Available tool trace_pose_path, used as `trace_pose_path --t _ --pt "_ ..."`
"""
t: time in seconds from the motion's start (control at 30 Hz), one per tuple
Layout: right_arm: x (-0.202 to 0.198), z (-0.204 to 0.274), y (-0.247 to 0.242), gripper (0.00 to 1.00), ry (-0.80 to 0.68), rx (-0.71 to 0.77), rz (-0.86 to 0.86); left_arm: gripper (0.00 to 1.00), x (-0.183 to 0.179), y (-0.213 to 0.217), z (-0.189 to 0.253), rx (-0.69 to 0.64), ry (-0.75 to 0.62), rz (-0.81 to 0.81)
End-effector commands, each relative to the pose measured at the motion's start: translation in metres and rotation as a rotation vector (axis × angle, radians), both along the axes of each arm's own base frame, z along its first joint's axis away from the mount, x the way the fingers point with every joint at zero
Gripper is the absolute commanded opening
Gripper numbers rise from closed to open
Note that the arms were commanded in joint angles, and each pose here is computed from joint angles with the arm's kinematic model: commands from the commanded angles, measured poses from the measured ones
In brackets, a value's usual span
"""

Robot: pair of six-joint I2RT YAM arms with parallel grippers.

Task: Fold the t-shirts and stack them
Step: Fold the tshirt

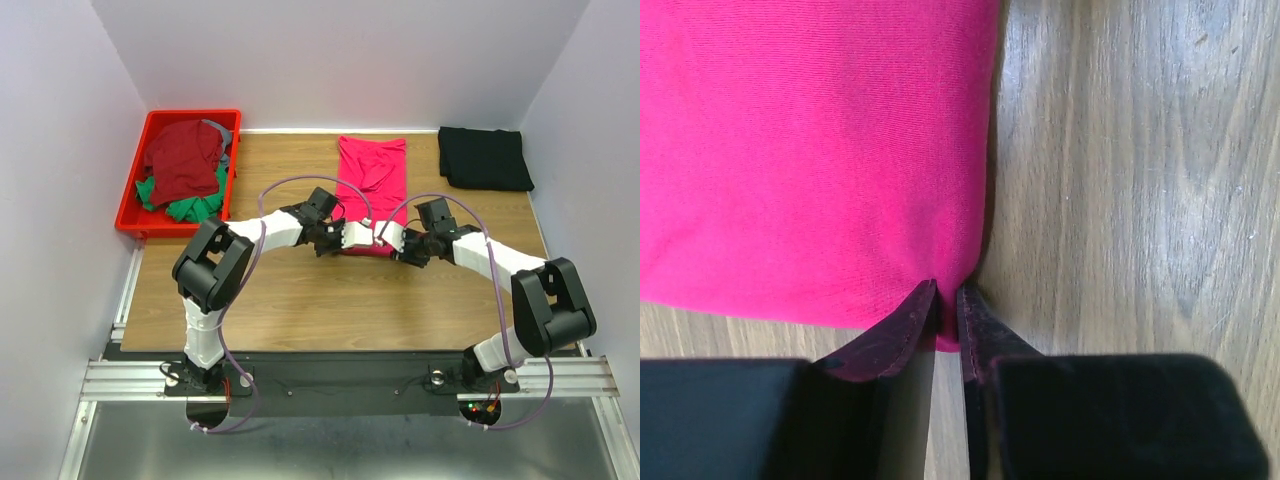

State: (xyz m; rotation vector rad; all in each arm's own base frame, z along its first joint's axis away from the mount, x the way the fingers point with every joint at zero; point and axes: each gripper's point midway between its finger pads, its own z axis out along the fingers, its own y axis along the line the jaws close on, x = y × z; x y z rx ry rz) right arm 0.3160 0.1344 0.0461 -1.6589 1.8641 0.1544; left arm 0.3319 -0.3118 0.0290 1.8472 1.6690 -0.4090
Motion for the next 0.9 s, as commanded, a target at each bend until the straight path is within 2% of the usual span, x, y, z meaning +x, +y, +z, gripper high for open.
trace_pose_path --t 0.0,0.23,0.33,0.37,0.4,0.43,0.47,0.6,0.87 --pt "0.01 0.01 0.012 0.43 -0.046 0.04 0.03 0.23 -0.002 -0.006 0.011 -0.013 0.007 -0.014" --pt "-0.003 -0.02 0.003 0.35 -0.002 -0.018 0.058 0.2 -0.005 -0.005 0.012 -0.017 0.023 -0.005" --pt "-0.001 -0.022 0.001 0.19 -0.008 -0.022 0.044 0.13 -0.011 -0.005 0.014 -0.03 0.031 -0.02" --pt "-0.001 -0.022 0.001 0.09 -0.009 -0.025 0.037 0.1 -0.014 -0.004 0.013 -0.031 0.038 -0.027" --pt "0.0 -0.021 0.001 0.03 -0.008 -0.023 0.027 0.08 -0.016 -0.004 0.015 -0.034 0.042 -0.03" --pt "0.002 -0.019 0.0 0.0 -0.012 -0.02 0.016 0.03 -0.019 -0.004 0.015 -0.04 0.049 -0.036" --pt "0.003 -0.015 0.0 0.01 -0.017 -0.014 0.006 0.0 -0.022 -0.004 0.017 -0.046 0.055 -0.037" --pt "-0.005 0.016 0.005 0.01 -0.067 0.051 0.005 0.0 -0.035 -0.001 0.034 -0.079 0.067 -0.044" --pt "-0.037 0.051 0.003 0.0 -0.025 0.096 -0.003 0.0 -0.064 0.002 0.063 -0.117 0.07 -0.06"
